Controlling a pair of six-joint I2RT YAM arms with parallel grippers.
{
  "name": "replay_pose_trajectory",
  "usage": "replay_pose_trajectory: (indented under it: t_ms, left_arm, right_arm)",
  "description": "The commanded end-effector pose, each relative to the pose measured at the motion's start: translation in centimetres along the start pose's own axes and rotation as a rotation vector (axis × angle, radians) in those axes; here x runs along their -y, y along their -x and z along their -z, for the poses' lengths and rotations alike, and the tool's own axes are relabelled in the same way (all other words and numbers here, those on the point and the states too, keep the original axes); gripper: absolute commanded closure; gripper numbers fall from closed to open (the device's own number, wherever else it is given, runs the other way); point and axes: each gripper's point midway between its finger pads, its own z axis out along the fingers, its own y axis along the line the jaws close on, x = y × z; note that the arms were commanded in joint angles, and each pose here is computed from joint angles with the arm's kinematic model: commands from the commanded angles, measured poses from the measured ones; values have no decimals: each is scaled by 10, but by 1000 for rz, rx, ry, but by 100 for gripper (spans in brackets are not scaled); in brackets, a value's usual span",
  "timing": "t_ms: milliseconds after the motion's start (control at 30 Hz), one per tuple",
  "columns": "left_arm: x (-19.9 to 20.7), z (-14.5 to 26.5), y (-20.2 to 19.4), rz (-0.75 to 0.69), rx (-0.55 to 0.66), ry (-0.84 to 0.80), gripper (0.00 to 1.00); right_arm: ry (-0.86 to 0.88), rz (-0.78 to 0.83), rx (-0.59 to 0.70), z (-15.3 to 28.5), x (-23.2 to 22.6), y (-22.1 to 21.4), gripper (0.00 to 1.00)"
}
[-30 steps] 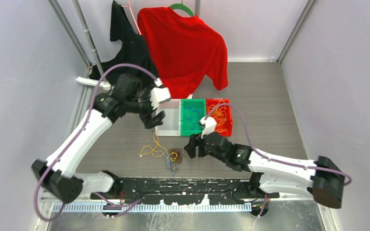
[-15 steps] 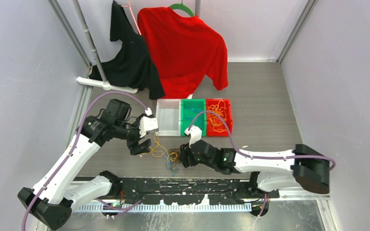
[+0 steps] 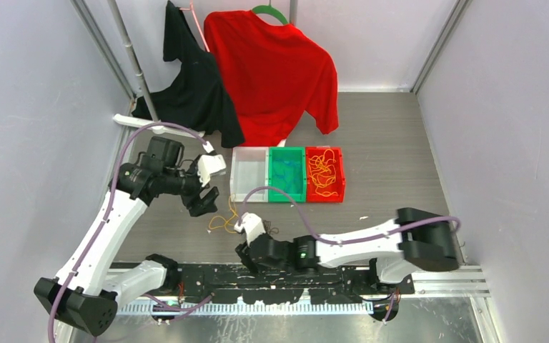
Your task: Untangle the cables
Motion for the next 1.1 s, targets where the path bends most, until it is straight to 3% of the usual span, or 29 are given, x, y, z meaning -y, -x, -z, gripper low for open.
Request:
replay_pose_trajectory:
  t_ms: [0, 167, 400, 467, 600, 700, 833, 1067]
  left_arm:
    - [-3, 18, 29, -15, 101, 35, 27]
    - [4, 23, 33, -21, 128, 23, 27]
    - [15, 28, 45, 15, 186, -16, 27]
    - [18, 30, 51, 22, 208, -26, 28]
    - [22, 34, 55, 7, 228, -37, 29]
    - [34, 36, 49, -19, 236, -66, 29]
    - [74, 38, 25, -127, 256, -192, 28]
    - [76, 32, 27, -241, 390, -133, 41]
  right_arm:
    - [-129, 54, -38, -27, 9, -2, 42]
    - [-349, 107, -46, -34, 45, -6, 49]
    - [-383, 78, -21, -30, 58, -15, 55]
    - [-338, 59, -6, -33, 54, -19, 62]
    - [-193, -5, 52, -31, 39, -10, 87]
    - [-51, -35, 94, -13, 25, 10, 98]
    - [151, -101, 167, 23, 11, 49, 99]
    - [285, -123, 261, 60, 4, 96, 99]
